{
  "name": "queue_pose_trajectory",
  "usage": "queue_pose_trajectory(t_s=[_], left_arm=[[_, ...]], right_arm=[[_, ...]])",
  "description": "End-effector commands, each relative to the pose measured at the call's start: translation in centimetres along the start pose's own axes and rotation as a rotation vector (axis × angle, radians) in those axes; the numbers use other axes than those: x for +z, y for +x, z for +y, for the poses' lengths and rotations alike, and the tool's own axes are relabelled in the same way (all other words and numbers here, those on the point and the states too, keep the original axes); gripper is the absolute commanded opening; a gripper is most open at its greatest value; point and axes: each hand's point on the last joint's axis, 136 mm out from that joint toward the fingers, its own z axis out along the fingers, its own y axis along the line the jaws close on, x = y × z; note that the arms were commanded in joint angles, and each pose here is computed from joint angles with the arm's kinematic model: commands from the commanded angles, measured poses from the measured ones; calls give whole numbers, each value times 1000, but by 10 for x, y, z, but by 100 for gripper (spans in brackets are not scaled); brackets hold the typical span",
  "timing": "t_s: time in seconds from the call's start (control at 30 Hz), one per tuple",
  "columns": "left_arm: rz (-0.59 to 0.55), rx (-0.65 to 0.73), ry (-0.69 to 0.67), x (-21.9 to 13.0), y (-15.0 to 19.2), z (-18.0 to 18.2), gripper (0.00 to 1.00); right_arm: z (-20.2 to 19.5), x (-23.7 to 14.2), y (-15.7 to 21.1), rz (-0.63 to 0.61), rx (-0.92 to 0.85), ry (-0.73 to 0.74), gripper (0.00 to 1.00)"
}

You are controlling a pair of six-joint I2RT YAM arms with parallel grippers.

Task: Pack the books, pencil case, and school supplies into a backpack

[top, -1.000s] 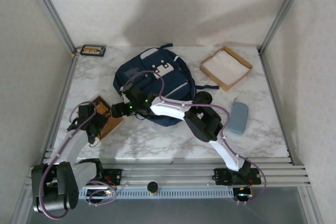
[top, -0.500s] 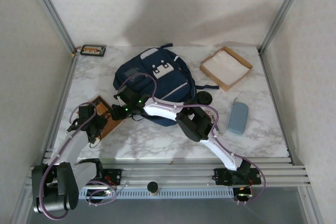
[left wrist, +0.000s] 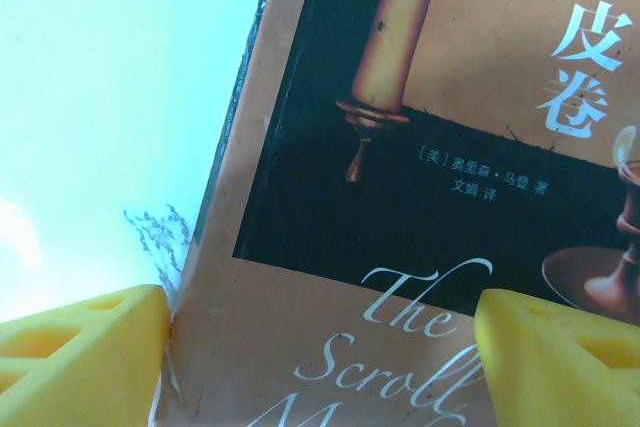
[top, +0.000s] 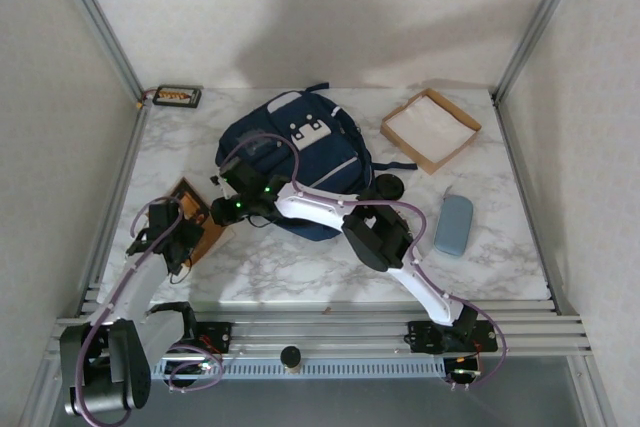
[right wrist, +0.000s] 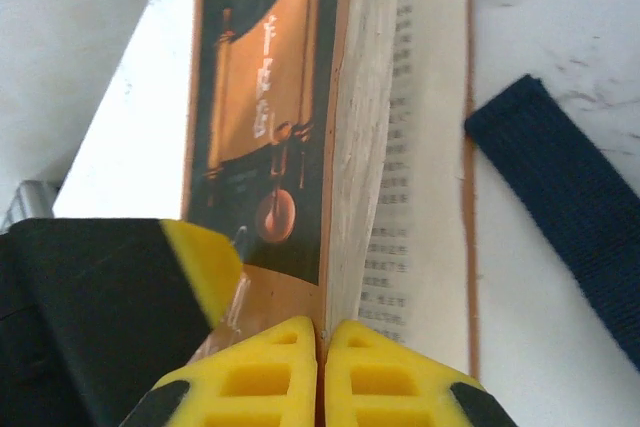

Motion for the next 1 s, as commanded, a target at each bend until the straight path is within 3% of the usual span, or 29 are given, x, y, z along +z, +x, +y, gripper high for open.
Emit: queue_pose_trajectory(t_s=[0.0, 0.07, 0.37, 0.5, 0.77, 0.97], left_arm=[[-17, -31, -33, -9, -5, 3, 81], [-52, -31, -17, -21, -17, -6, 87], [-211, 21, 55, -100, -93, -46, 97], [-240, 67, 120, -136, -112, -72, 99], [-126, 141, 314, -161, -97, -113, 99], [14, 214, 681, -183, -62, -175, 99]], right_arm=[[45, -20, -8, -19, -39, -111, 0], [63, -34, -16, -44, -47, -167, 0], [126, -124, -52, -181, -69, -291, 0], [140, -171, -65, -274, -61, -339, 0], [140, -272, -81, -419, -53, -386, 0], [114, -322, -78, -456, -77, -391, 0]])
